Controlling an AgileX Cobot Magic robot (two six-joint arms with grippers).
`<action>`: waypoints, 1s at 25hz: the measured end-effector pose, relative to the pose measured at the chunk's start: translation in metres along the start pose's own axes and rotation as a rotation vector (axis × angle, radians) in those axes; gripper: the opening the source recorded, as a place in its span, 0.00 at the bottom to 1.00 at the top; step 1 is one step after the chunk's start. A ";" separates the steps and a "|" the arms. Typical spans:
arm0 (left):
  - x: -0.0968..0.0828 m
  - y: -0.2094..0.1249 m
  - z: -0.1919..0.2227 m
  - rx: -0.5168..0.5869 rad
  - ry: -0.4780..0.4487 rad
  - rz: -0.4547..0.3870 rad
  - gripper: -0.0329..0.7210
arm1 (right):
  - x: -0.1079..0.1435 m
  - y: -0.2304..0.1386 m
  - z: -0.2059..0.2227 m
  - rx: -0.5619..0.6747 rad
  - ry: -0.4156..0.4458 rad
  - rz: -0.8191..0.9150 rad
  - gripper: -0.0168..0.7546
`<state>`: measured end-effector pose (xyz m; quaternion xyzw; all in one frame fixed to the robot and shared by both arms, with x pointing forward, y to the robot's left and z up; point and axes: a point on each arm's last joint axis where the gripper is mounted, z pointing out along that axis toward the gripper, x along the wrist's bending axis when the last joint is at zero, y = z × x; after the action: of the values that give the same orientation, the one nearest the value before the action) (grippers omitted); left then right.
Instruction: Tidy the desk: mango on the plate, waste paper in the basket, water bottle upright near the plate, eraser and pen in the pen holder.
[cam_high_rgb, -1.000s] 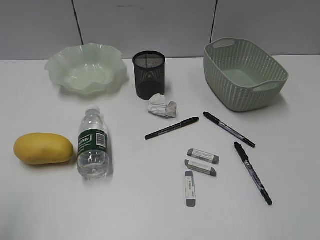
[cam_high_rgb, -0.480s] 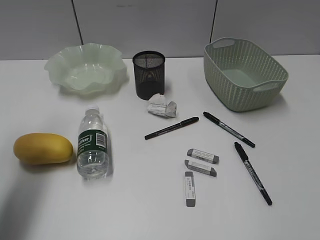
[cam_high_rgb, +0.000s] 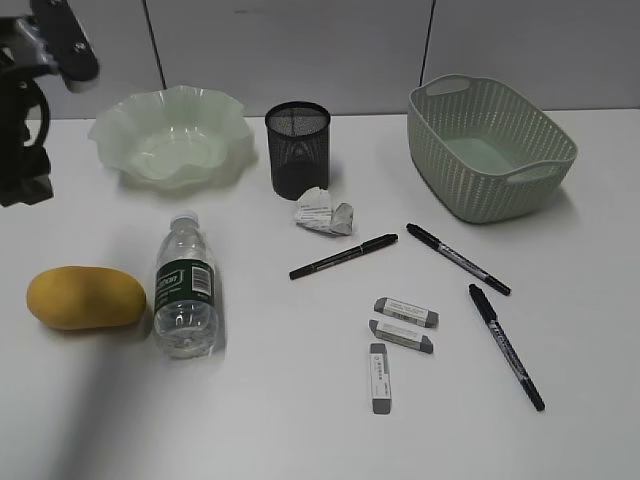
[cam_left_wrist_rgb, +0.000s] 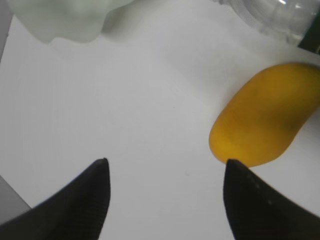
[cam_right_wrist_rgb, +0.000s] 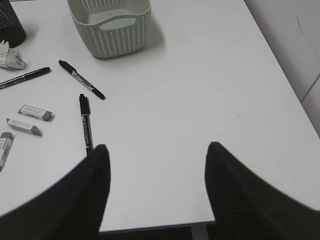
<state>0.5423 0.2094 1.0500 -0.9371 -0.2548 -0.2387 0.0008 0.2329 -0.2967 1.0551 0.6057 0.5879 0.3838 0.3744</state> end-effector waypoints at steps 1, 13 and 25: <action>-0.004 0.004 0.005 0.011 -0.009 0.029 0.73 | 0.000 0.000 0.000 0.000 0.000 0.000 0.64; -0.047 0.025 0.062 0.062 -0.329 0.230 0.69 | 0.000 0.000 0.000 0.000 0.000 0.000 0.64; -0.050 0.027 0.098 0.082 -0.358 0.300 0.75 | 0.000 0.000 0.000 0.000 0.001 0.000 0.64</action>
<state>0.5610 0.1742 0.9435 -0.9910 -0.1184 -0.0554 0.0291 0.2329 -0.2967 1.0551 0.6057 0.5879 0.3841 0.3742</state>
